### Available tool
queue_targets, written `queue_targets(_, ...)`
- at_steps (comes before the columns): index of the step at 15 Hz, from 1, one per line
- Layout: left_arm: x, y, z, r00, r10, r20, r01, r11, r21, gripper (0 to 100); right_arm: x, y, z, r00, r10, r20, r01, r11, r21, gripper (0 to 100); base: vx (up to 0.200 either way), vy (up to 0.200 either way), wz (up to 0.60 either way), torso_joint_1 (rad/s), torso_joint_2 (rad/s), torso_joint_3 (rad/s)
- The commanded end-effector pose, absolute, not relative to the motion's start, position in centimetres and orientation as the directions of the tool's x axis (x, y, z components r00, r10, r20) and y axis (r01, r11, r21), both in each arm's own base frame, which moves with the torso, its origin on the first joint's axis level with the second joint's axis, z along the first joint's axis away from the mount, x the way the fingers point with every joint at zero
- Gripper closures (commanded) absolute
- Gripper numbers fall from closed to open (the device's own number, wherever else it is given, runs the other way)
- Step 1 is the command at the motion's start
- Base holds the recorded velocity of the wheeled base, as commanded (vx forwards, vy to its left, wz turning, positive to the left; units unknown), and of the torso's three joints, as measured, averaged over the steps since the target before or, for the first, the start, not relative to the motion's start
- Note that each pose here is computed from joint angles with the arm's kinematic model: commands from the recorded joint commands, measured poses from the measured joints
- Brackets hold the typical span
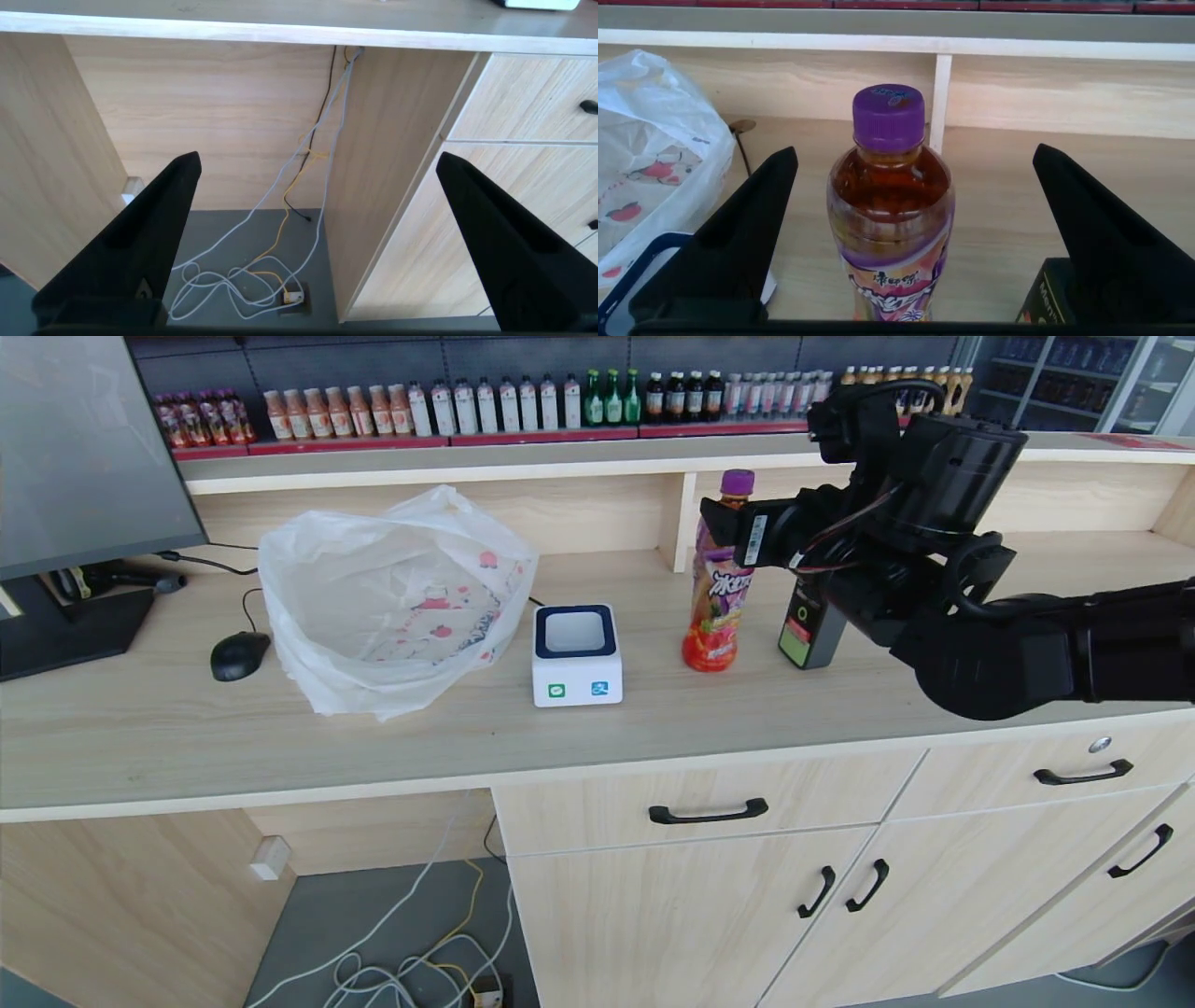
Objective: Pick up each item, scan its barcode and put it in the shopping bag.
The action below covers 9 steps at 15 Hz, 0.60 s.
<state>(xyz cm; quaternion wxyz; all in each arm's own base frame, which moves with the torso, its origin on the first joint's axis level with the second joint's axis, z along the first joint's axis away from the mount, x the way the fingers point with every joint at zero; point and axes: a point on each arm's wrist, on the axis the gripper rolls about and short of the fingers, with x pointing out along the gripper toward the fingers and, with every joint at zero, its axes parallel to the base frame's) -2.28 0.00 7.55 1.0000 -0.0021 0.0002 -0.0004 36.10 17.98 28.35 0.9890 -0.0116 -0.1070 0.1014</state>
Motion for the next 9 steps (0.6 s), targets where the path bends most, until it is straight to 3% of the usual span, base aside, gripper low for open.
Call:
queue_targets(1, -2.3, 0.0, 7.5, 1.0, 0.0, 0.0, 0.0, 1.0, -0.005, 0, 36.4, 18.2, 28.0, 0.957, 0.205, 0.204, -0.199, 0.979, -0.047, 0, 0.0, 0.0, 0.0, 0.0, 0.0, 0.0)
queue_targets(9, -2.3, 0.0, 7.5, 1.0, 0.0, 0.0, 0.0, 1.0, -0.005, 0, 37.7, 18.8, 27.1, 0.96, 0.201, 0.196, -0.195, 0.98, -0.048, 0, 0.0, 0.0, 0.0, 0.0, 0.0, 0.0)
